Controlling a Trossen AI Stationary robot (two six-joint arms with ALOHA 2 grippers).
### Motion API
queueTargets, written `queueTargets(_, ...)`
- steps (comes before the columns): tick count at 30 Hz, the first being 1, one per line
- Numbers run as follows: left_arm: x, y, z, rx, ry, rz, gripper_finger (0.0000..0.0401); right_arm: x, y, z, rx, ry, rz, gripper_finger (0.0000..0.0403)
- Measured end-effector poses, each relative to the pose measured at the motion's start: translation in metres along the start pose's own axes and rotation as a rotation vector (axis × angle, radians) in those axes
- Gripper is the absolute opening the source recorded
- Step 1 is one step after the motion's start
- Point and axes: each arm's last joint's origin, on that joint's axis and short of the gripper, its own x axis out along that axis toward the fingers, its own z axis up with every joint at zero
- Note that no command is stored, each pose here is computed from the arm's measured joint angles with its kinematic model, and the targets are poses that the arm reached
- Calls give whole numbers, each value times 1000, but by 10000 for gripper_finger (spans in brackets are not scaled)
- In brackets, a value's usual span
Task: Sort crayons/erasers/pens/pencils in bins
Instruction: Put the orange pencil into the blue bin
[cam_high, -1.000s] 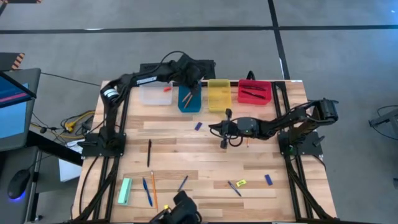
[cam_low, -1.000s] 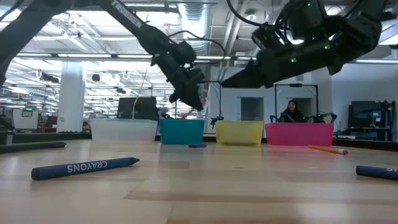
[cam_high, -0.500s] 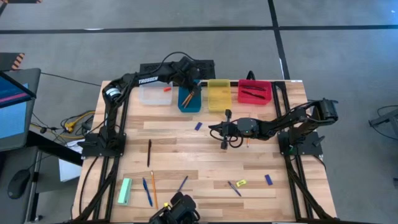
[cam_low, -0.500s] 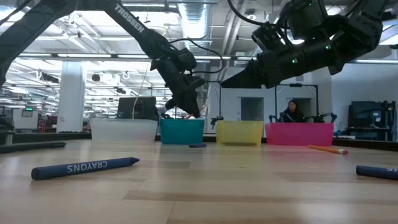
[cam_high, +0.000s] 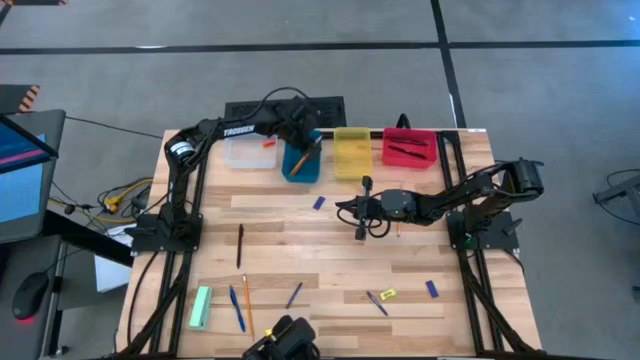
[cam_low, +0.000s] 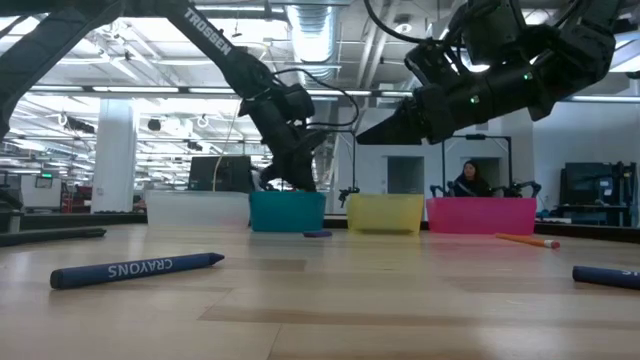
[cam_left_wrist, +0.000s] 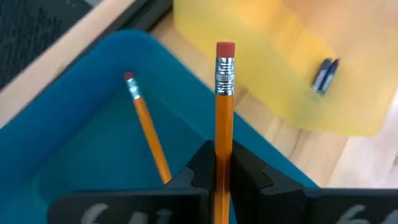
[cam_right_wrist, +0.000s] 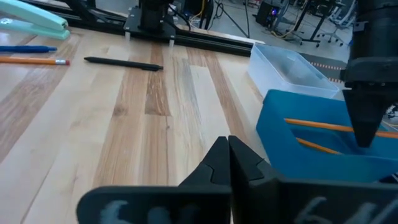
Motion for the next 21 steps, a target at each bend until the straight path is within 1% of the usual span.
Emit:
queueTargets(7,6,3,-8,-26,12,3,16,0,0,0,0,-1,-1,3)
queueTargets(13,6,3,-4,-43,-22,15,50,0,0,0,0,0,0,4)
queueTargets(16,6,3,-3,-52,-38,40,66,0,0,0,0,0,0,4)
queueTargets(21,4,10,-2,-76,-54,100,76,0,0,0,0,1,0,3)
